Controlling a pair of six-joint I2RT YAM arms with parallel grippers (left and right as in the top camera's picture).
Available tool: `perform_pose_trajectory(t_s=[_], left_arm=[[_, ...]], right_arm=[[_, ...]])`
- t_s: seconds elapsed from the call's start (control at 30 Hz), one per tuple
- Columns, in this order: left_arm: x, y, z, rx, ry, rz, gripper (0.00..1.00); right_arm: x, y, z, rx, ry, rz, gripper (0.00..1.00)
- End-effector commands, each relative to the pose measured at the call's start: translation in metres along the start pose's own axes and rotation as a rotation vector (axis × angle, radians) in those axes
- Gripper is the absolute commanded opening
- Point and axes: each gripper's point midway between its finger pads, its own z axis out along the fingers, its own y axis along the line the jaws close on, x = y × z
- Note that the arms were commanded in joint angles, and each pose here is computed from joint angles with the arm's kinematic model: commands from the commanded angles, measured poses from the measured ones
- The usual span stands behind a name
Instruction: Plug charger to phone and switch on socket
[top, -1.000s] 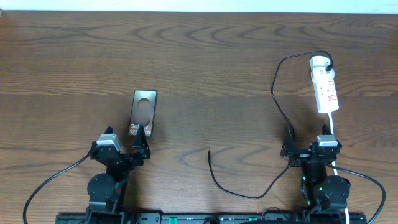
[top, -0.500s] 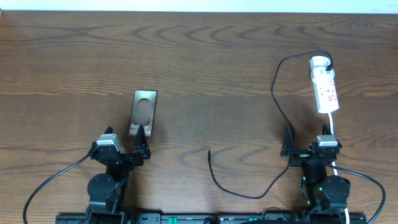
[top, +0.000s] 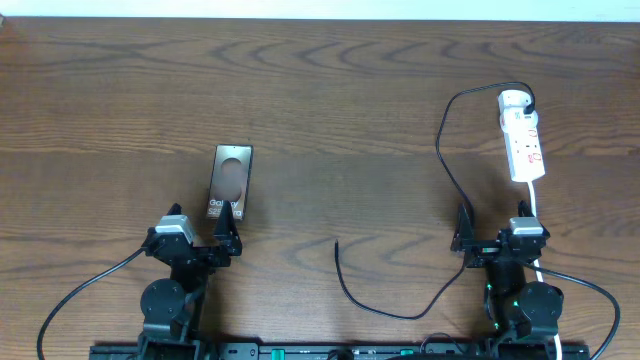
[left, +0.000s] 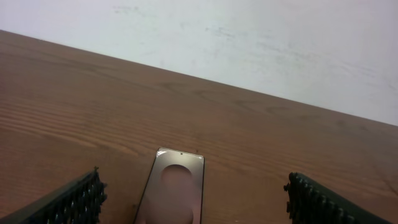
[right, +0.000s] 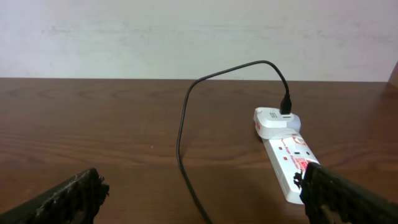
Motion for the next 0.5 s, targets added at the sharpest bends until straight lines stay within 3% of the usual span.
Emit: perform_pose_trajectory(t_s=[0.0,0.23,0.47], left_arm=[[0.017,0.006,0.001,-0.021,0.053,0.004,0.91],[0.008,-0.019,-0.002,0.110,0.059,0.001,0.92],[-0.049,-0.035,-0.001,0.098,0.090,0.013,0.92]], right_arm=[[0.001,0.000,0.000,0.006,0.005,-0.012,0.99],[0.001,0.000,0.000,0.006,0.005,-0.012,0.99],[0.001,0.000,0.000,0.006,0.005,-0.012,0.99]])
